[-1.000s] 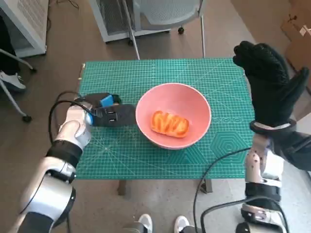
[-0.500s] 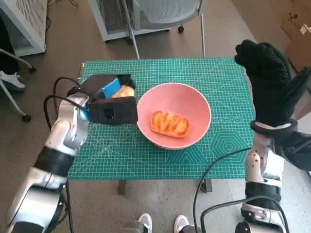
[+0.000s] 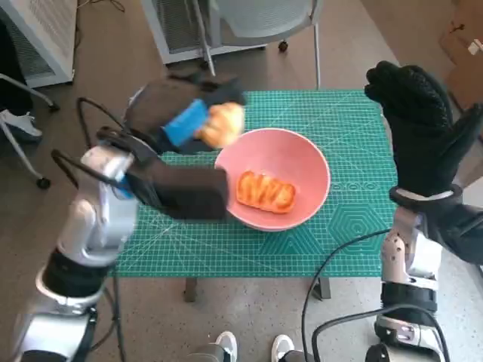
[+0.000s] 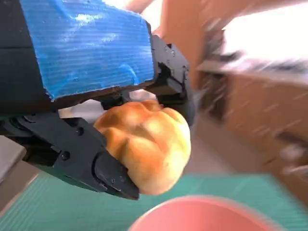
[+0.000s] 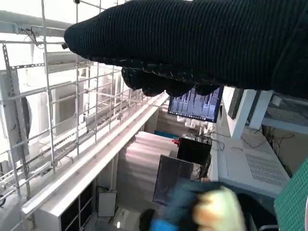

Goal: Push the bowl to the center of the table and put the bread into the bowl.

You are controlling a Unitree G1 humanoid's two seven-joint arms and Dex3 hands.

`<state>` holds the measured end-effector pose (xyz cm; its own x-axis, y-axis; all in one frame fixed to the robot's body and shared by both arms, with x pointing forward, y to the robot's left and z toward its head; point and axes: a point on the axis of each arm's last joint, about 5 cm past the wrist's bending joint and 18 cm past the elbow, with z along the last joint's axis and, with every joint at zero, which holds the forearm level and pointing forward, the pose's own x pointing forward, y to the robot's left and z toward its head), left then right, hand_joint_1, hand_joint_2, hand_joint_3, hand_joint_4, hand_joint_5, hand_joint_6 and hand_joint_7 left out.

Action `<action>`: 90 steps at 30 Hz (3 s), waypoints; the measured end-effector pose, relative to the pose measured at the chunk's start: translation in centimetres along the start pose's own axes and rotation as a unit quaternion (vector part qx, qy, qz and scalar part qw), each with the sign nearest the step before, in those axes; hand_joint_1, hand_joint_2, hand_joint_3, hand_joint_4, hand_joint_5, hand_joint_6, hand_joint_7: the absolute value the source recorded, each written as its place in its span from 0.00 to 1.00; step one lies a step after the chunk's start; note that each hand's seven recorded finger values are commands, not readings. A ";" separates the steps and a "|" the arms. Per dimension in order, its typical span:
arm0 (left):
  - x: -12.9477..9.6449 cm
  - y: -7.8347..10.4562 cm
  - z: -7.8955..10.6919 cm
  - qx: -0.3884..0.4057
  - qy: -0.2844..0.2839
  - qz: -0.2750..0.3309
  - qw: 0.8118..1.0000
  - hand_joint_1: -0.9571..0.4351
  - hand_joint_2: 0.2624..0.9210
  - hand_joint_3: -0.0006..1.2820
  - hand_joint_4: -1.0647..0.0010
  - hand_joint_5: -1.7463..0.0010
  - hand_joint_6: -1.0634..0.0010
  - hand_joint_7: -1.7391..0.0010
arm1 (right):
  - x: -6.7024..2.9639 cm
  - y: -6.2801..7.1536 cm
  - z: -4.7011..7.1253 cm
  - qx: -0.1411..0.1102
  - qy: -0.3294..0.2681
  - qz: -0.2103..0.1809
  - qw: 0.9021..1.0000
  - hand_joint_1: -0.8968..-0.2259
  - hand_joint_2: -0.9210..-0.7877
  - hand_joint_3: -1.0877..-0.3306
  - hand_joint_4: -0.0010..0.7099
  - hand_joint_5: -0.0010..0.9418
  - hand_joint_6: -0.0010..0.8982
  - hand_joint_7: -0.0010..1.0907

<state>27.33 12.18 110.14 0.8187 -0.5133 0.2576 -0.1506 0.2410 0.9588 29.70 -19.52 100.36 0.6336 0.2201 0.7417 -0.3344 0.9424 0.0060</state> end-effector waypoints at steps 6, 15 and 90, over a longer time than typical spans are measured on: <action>1.1 -1.0 2.0 0.006 -0.050 -0.017 0.999 0.69 1.00 0.03 0.30 0.32 0.37 0.40 | -0.24 -0.1 0.0 0.003 0.004 -0.001 1.000 0.48 0.00 0.54 0.51 0.00 0.44 0.00; 2.3 -3.2 3.6 0.008 -0.100 -0.055 0.993 0.69 1.00 0.04 0.31 0.31 0.38 0.40 | -0.45 -0.1 0.1 0.005 0.007 -0.001 1.000 0.48 0.00 0.54 0.51 0.00 0.43 0.00; -3.4 -4.6 -5.1 -0.579 -0.143 0.192 0.780 0.32 1.00 0.14 0.88 1.00 0.68 0.98 | 2.11 0.4 1.7 -0.005 -0.011 0.002 1.000 0.46 0.00 0.66 0.56 0.01 0.48 0.02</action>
<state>28.08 17.03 104.27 0.6547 -0.3431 0.6735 0.3822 0.9190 0.0966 29.74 -19.13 103.04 0.6160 0.2185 0.7569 -0.3300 0.9440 -0.0039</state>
